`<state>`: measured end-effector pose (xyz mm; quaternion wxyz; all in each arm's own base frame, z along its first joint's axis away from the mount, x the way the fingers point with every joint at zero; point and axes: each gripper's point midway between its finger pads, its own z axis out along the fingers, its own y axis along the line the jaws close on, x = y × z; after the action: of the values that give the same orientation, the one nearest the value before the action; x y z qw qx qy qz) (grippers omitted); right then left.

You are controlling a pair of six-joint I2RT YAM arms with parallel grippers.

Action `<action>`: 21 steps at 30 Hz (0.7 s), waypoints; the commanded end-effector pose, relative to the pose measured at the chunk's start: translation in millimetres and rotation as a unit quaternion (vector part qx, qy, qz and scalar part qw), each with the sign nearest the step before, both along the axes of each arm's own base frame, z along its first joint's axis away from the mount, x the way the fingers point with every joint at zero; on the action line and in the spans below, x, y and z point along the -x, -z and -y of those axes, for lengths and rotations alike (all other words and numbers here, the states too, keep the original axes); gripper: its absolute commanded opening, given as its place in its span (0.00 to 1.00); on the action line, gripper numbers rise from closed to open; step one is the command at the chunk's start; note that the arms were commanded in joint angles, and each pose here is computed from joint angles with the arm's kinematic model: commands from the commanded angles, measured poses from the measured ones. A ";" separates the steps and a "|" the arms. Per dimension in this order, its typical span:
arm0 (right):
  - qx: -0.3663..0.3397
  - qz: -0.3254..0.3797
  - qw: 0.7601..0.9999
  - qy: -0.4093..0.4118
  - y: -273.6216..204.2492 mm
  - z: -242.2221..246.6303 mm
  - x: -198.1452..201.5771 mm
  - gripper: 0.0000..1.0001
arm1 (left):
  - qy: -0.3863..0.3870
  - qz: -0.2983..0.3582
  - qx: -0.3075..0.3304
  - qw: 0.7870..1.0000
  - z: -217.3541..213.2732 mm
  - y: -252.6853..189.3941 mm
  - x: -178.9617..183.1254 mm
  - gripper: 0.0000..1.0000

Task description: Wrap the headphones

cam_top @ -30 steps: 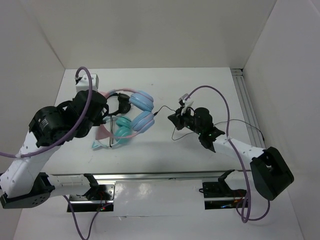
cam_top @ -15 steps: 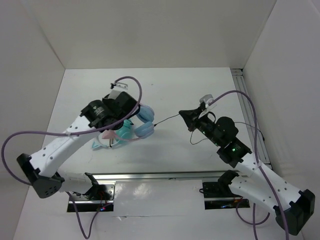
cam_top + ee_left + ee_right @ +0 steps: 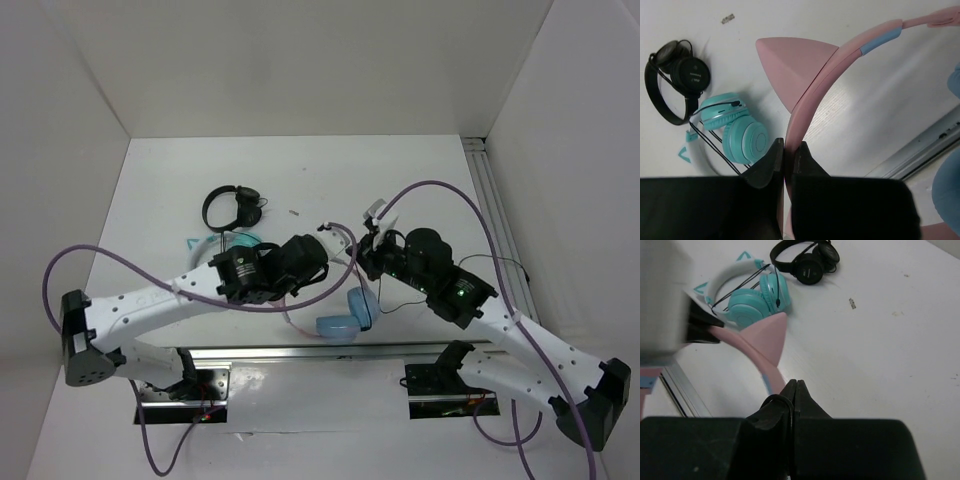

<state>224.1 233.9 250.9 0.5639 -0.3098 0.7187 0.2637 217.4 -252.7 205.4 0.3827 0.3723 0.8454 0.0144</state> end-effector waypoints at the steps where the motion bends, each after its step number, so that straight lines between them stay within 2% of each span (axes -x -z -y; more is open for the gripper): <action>1: -0.010 0.037 0.998 0.040 -21.3 2.0 -17.9 0.01 | 0.121 0.027 0.053 0.991 21.8 -33.3 31.8 0.00; 8: 0.012 0.034 0.997 0.067 -12.8 4.4 -25.9 0.03 | 0.173 0.045 0.125 0.976 9.5 -66.3 58.5 0.00; 11: 0.013 0.033 0.998 0.045 -8.1 -2.7 -22.5 0.07 | 0.190 0.038 0.142 0.971 10.5 -71.6 66.2 0.00; 15: 0.016 0.024 0.999 -0.027 -5.1 -25.1 -11.2 0.08 | 0.214 0.029 0.166 0.962 13.6 -81.1 77.0 0.00; 18: 0.009 0.032 0.999 -0.025 -15.5 -25.6 -12.7 0.01 | 0.207 0.026 0.151 0.966 13.6 -76.1 73.4 0.00; 21: -0.010 0.055 0.998 -0.018 -34.2 -20.2 -7.9 0.00 | 0.197 0.020 0.126 0.972 17.6 -64.5 67.3 0.00</action>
<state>220.8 254.5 222.1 0.5235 -0.3601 0.7277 0.2584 172.5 -238.2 262.4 0.4536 0.4383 0.7710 -0.0882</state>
